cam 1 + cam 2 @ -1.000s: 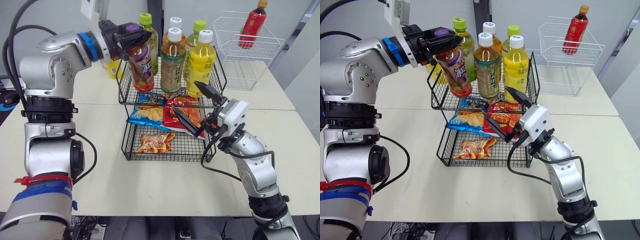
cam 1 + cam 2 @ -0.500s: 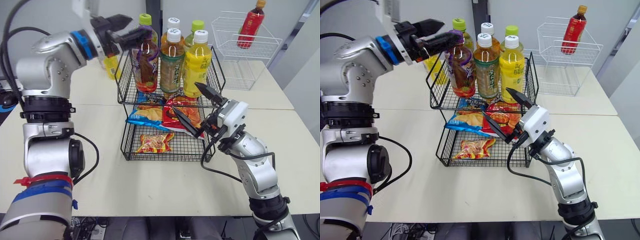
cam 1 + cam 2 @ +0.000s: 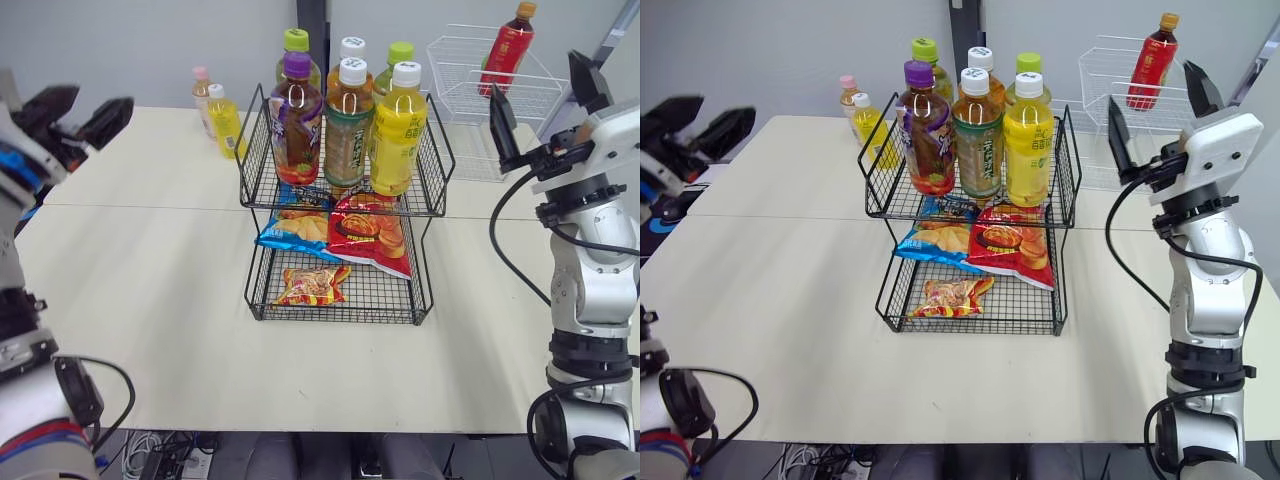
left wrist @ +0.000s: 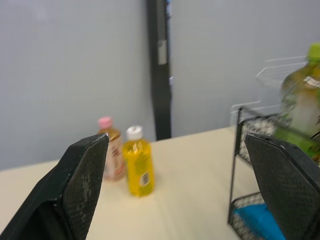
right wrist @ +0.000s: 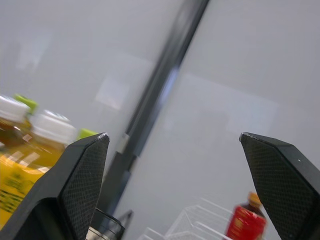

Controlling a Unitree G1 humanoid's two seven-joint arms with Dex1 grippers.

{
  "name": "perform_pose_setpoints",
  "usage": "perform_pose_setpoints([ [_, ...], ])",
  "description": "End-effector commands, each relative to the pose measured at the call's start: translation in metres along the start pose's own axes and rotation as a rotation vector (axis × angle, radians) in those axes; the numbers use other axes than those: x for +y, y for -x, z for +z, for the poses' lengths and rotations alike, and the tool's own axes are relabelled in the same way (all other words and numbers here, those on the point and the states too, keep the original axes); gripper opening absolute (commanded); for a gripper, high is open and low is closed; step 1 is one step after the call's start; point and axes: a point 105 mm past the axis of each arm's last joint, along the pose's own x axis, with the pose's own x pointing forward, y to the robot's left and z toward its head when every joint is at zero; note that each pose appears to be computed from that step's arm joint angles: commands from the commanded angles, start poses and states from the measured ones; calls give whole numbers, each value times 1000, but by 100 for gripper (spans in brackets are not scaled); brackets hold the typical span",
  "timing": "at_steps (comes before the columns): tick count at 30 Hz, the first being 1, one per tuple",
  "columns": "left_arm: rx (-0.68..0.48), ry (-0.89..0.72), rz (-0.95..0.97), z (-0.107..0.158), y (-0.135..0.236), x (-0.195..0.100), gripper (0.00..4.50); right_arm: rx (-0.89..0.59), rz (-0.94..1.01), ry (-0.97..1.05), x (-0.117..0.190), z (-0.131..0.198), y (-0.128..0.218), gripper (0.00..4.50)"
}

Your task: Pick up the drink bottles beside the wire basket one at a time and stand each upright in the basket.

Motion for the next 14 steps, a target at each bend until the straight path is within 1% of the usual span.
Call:
perform_pose_setpoints([
  [1,116,-115,122,-45,25,20,449,243,2,-71,-17,-62,18,450],
  [2,168,-104,142,-68,33,21,449,317,29,-89,-14,-82,27,450],
  [3,195,-87,156,-83,39,21,449,372,45,-97,-12,-95,35,450],
  [5,232,-65,186,-107,47,17,449,464,35,-97,-14,-120,51,450],
  [7,272,-71,191,-129,53,10,449,523,15,-82,-14,-138,66,450],
  [9,282,-62,189,-139,53,6,449,560,0,-80,-12,-149,76,450],
  [12,271,-36,191,-143,48,4,449,585,-4,-87,-6,-157,86,450],
  [14,276,-43,175,-145,44,1,449,577,-24,-126,-6,-159,89,450],
])
